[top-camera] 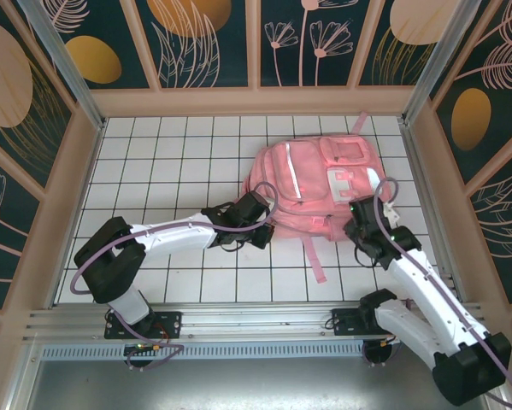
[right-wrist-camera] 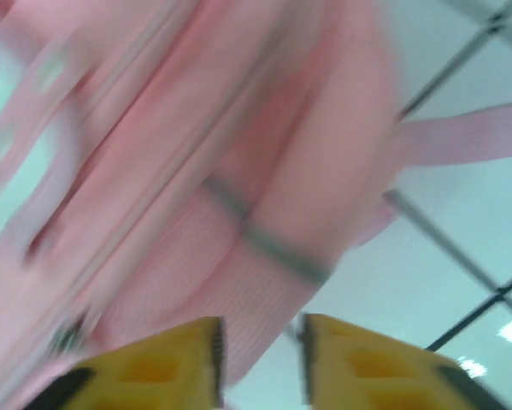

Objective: Pack books, pencil case, and school supplies into a backpack

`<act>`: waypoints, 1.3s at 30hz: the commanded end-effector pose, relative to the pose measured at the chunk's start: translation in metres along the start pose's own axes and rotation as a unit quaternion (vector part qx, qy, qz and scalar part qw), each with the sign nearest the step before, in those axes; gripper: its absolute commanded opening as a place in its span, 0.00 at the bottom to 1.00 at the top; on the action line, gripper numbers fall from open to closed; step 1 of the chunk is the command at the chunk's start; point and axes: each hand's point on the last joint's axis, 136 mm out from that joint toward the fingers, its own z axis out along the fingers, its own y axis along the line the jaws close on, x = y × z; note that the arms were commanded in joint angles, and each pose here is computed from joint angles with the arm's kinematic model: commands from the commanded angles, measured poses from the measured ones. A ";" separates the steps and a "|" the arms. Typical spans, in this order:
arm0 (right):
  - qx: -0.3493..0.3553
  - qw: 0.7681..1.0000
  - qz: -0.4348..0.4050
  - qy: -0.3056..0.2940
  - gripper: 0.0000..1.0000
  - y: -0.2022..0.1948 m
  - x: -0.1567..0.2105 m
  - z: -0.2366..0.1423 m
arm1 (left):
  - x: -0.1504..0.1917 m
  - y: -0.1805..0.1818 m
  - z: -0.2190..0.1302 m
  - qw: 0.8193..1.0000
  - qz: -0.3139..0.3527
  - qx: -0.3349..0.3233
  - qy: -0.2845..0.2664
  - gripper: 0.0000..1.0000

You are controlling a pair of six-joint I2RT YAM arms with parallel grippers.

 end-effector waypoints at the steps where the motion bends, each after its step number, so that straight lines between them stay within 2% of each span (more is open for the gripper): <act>1: 0.103 0.991 0.046 -0.070 0.15 -0.035 -0.037 0.000 | 0.002 0.011 -0.010 1.000 -0.010 -0.014 -0.012 0.00; 4: 0.099 0.988 0.082 -0.081 0.01 -0.032 -0.050 0.016 | 0.005 0.010 -0.010 1.000 -0.010 -0.010 -0.011 0.00; 5: 0.096 0.988 0.093 -0.073 0.00 -0.031 -0.052 0.026 | 0.004 0.009 -0.010 1.000 -0.010 -0.008 -0.011 0.00; 8: 0.075 0.990 0.114 -0.040 0.00 -0.022 -0.056 0.057 | 0.003 0.006 -0.012 1.000 -0.009 0.002 -0.013 0.00; 12: 0.025 0.995 0.097 -0.012 0.00 0.014 -0.069 0.093 | 0.004 -0.001 -0.012 1.000 -0.008 0.020 -0.009 0.00; 15: -0.043 0.996 0.074 0.021 0.00 0.056 -0.080 0.117 | 0.006 -0.006 -0.010 0.999 -0.009 0.034 -0.006 0.00; 16: -0.085 0.994 0.062 0.035 0.00 0.076 -0.082 0.122 | 0.006 -0.006 -0.010 0.999 -0.011 0.035 -0.006 0.00; 18: -0.160 0.985 0.045 0.056 0.00 0.116 -0.088 0.126 | 0.006 -0.008 -0.008 0.999 -0.012 0.037 -0.004 0.00; 23: -0.239 0.968 -0.025 0.077 0.00 0.189 -0.092 0.123 | 0.003 -0.015 -0.006 0.999 -0.012 0.045 -0.003 0.00; 27: -0.197 0.978 -0.040 0.053 0.00 0.189 -0.093 0.106 | 0.000 -0.011 -0.006 0.999 -0.014 0.031 -0.007 0.00; 29: -0.203 0.977 -0.033 0.055 0.01 0.185 -0.080 0.083 | -0.001 -0.010 -0.007 0.999 -0.014 0.027 -0.010 0.00; 33: -0.254 0.959 -0.017 0.124 0.18 0.183 -0.017 0.040 | -0.002 -0.008 -0.008 1.000 -0.015 0.022 -0.013 0.00; 35: -0.274 0.948 -0.002 0.163 0.24 0.177 0.017 0.022 | -0.015 -0.014 -0.012 0.999 -0.014 0.026 -0.027 0.00; 39: -0.306 0.926 0.034 0.217 0.29 0.167 0.068 0.001 | -0.015 -0.014 -0.010 0.999 -0.015 0.025 -0.026 0.00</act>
